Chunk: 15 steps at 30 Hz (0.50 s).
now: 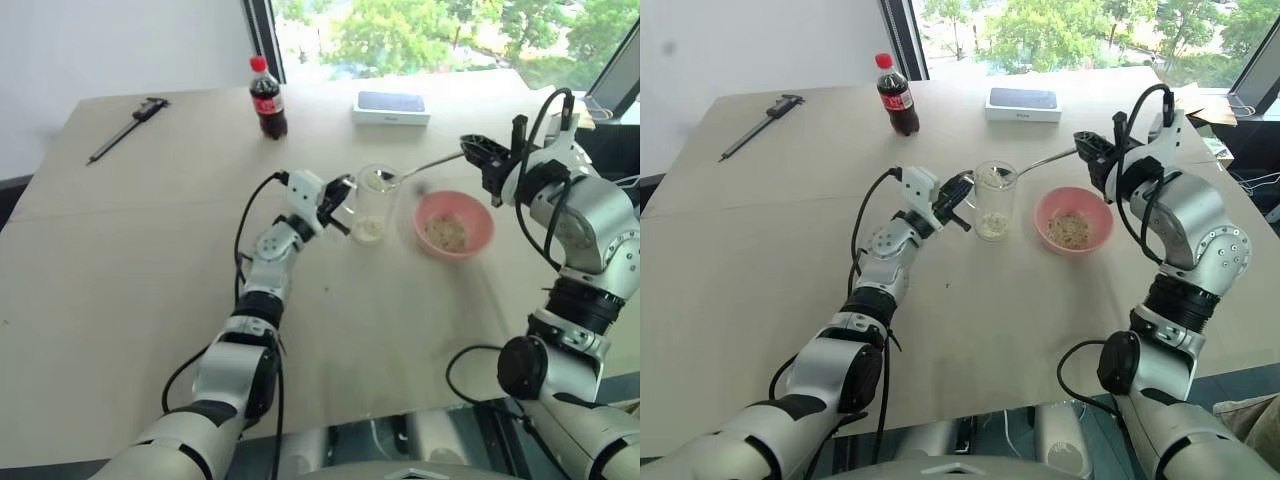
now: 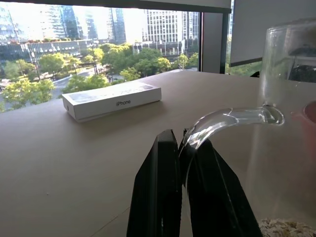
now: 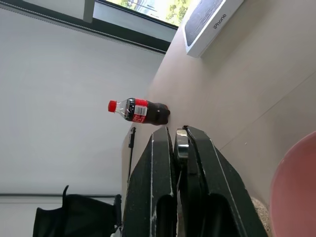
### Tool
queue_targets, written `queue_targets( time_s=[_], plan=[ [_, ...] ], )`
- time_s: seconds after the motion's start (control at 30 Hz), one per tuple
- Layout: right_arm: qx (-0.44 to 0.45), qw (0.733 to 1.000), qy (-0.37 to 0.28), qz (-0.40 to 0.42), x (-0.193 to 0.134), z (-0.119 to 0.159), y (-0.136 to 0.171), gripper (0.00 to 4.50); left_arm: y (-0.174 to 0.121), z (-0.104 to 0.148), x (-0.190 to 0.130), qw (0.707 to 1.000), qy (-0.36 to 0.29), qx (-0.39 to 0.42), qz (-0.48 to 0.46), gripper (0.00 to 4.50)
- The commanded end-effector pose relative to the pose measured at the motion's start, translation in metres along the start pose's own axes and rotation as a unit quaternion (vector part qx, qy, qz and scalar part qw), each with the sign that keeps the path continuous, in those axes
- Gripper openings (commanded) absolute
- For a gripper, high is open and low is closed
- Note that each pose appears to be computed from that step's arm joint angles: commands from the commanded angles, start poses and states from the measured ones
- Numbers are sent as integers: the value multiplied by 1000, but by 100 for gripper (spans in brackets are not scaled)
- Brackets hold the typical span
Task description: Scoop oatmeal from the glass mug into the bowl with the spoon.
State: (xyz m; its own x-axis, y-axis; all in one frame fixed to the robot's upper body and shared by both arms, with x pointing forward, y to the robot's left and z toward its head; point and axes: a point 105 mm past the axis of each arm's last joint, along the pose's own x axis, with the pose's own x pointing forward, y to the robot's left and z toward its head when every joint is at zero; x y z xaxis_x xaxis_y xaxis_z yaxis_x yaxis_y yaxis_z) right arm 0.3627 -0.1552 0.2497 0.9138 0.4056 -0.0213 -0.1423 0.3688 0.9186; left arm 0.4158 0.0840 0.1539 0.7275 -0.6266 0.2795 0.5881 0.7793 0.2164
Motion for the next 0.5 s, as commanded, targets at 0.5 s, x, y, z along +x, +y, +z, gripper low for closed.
queue_targets(
  time_s=[0.5],
  plan=[
    [44,997,-44,43,-21,14,7,0,15,33,8,998,-63,15,11,2]
  ],
)
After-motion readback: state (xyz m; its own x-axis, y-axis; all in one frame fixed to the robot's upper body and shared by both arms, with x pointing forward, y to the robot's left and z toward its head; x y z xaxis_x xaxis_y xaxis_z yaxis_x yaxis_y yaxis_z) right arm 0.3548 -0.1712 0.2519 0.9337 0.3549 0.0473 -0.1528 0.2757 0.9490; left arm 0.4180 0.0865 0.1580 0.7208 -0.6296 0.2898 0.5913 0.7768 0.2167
